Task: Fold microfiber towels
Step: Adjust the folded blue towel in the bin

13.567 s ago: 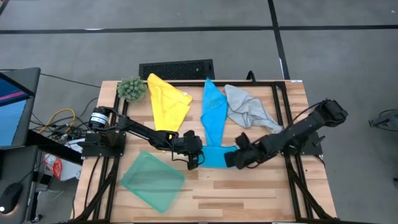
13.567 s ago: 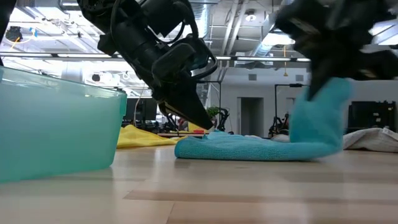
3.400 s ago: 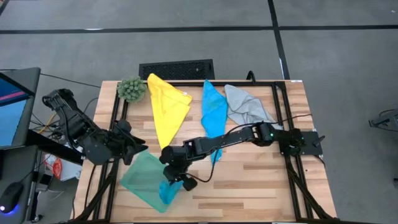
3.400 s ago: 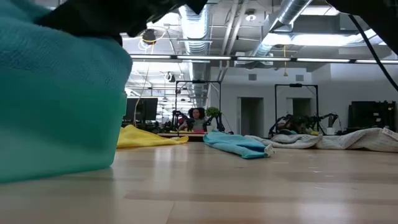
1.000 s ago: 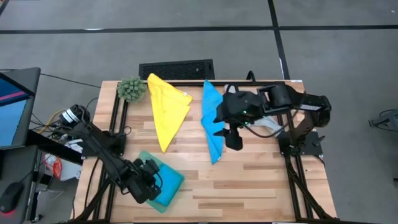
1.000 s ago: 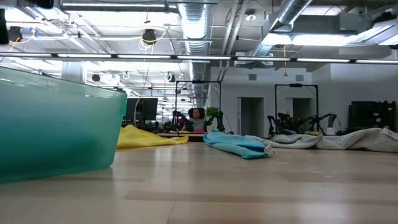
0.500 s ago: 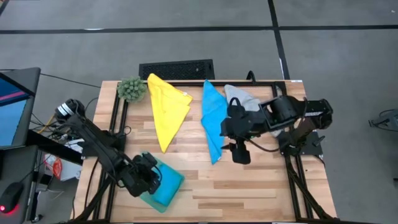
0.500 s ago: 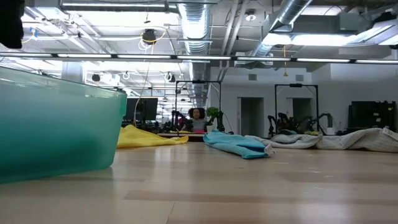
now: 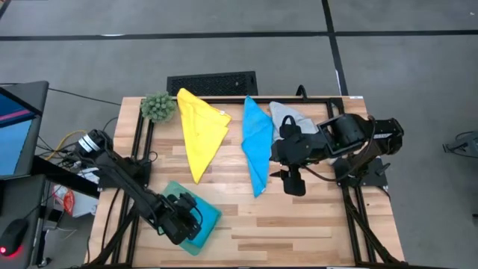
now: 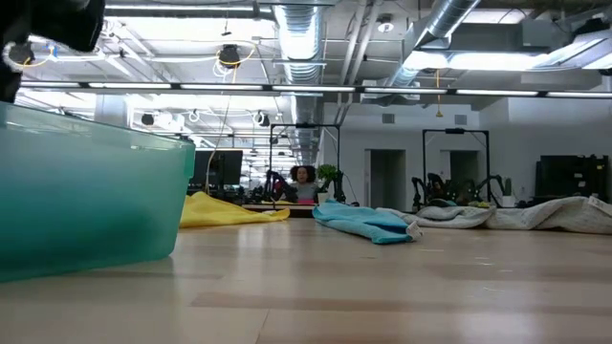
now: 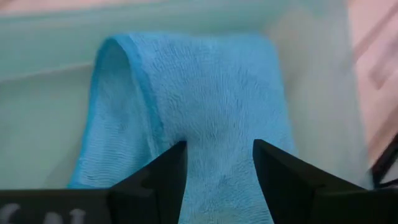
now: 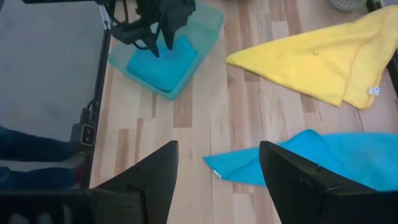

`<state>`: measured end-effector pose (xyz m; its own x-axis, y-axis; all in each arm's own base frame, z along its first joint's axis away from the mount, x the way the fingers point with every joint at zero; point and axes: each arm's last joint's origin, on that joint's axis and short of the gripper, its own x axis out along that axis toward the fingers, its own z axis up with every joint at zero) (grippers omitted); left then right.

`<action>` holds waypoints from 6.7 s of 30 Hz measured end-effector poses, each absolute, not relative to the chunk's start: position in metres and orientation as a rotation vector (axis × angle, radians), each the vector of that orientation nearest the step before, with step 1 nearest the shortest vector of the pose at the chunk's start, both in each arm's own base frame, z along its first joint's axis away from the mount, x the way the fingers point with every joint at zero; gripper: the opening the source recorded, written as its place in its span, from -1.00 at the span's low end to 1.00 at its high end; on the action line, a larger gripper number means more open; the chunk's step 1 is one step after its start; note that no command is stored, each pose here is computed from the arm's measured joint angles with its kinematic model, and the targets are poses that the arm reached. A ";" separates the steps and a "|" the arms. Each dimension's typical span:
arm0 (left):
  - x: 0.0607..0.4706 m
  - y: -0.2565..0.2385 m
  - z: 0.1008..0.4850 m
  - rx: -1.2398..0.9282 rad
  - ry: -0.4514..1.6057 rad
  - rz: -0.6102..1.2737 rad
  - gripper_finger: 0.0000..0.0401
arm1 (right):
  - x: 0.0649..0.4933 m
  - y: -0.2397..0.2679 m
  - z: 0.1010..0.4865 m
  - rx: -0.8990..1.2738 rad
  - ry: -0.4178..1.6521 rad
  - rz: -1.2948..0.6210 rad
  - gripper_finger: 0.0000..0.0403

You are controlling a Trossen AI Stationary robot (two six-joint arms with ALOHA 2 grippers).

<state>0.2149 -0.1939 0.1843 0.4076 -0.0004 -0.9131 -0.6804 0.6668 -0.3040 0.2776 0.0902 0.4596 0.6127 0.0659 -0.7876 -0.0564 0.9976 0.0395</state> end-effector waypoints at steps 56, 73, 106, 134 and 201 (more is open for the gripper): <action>0.224 -0.203 0.165 -0.797 1.150 0.476 -0.92 | 0.271 0.096 0.456 -0.020 0.950 0.037 0.23; 0.203 -0.174 0.204 -0.652 1.334 0.539 -0.96 | 0.271 0.096 0.456 -0.019 0.950 0.036 0.23; 0.173 -0.149 0.209 -0.436 1.558 0.727 -0.27 | 0.270 0.096 0.455 -0.024 0.965 0.035 0.23; 0.159 -0.163 0.174 -0.739 1.519 0.655 -1.00 | 0.271 0.089 0.454 -0.028 0.985 0.013 0.23; 0.162 -0.150 0.207 -0.769 1.373 0.829 -1.00 | 0.269 0.077 0.452 -0.081 1.033 -0.028 0.23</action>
<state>0.1621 -0.1503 0.2074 0.0192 0.0536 -0.9984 -0.8587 0.5123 0.0110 0.2690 0.0771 0.4519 0.5118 -0.0611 -0.8569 -0.0150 0.9967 -0.0800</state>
